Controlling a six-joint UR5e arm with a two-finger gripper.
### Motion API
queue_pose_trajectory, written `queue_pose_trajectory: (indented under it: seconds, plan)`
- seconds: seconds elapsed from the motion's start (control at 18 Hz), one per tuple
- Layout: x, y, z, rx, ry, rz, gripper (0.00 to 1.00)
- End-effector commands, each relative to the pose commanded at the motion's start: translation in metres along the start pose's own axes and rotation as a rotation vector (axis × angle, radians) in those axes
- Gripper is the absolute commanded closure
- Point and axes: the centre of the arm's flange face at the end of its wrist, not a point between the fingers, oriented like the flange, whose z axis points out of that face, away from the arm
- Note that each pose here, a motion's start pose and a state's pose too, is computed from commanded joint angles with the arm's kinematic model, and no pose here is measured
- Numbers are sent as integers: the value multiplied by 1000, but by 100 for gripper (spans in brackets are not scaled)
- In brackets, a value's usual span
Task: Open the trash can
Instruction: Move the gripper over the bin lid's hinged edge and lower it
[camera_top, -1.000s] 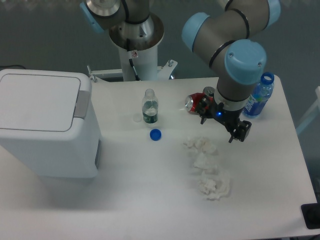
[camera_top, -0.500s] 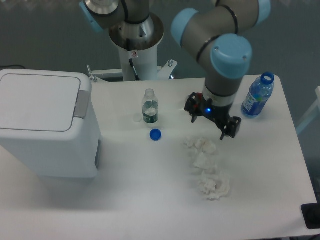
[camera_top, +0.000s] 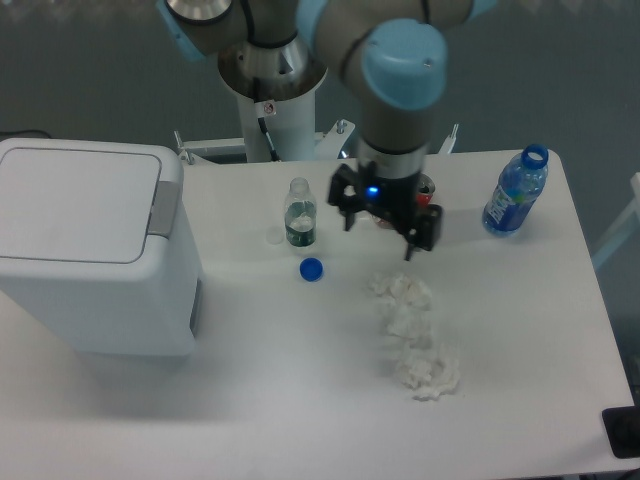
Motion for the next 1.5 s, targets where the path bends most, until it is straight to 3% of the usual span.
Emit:
queue_pose_trajectory:
  seconds: [0.11, 0.22, 0.39, 0.56, 0.67, 1.17, 1.5]
  plan:
    - [16, -8, -15, 26, -11, -19, 10]
    - [32, -21, -28, 76, 0, -79, 28]
    - [43, -26, -40, 144, 40, -141, 66]
    - [45, -29, -44, 175, 61, -177, 91]
    - [45, -31, -51, 192, 64, -222, 98]
    - [66, -40, -82, 324, 182, -424, 100]
    - [84, -48, -71, 313, 226, -431, 100]
